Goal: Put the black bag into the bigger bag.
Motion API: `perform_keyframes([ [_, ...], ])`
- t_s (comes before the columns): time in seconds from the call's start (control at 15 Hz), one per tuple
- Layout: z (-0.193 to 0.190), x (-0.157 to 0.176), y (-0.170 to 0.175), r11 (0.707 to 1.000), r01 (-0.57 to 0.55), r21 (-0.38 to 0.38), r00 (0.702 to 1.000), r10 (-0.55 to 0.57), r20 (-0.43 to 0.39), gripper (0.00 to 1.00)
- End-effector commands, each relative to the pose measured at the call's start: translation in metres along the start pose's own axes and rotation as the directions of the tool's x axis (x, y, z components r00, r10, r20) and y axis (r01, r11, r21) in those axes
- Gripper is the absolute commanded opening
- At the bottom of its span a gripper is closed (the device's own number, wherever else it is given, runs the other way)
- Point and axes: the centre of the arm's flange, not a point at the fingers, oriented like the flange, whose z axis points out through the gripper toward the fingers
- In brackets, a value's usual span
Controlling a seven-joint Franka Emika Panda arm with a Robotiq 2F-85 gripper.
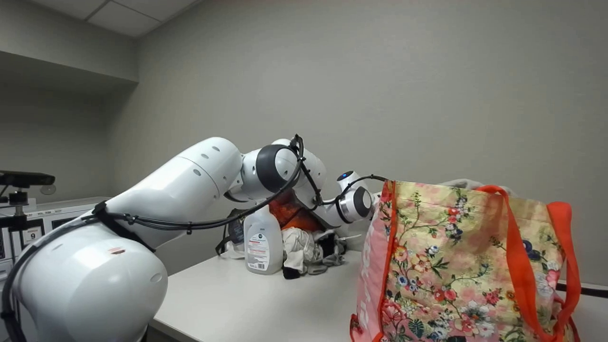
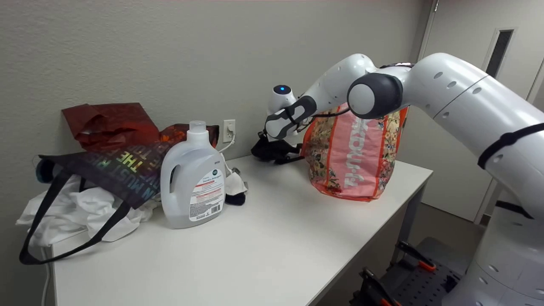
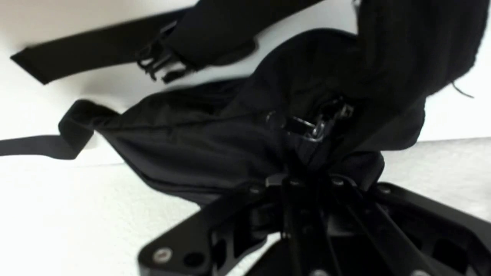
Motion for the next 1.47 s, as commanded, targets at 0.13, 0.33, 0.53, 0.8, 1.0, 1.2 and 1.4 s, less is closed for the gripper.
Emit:
perform_keyframes([
  [0.13, -0.092, 0.060, -0.001, 0.997, 0.041, -0.066, 0.986, -0.051, -0.156, 0.07],
  [0.33, -0.137, 0.085, 0.003, 0.993, 0.030, -0.114, 0.969, -0.057, -0.242, 0.08],
  [0.53, -0.179, 0.109, 0.006, 0.984, -0.005, -0.176, 0.948, -0.052, -0.314, 0.07],
  [0.8, -0.235, 0.132, 0.016, 0.965, -0.078, -0.250, 0.920, -0.027, -0.391, 0.08],
  [1.0, -0.285, 0.141, 0.022, 0.945, -0.146, -0.294, 0.903, 0.006, -0.430, 0.07],
  [1.2, -0.339, 0.147, 0.024, 0.910, -0.223, -0.348, 0.889, 0.044, -0.456, 0.08],
  [1.4, -0.388, 0.147, 0.039, 0.840, -0.332, -0.428, 0.886, 0.122, -0.447, 0.07],
])
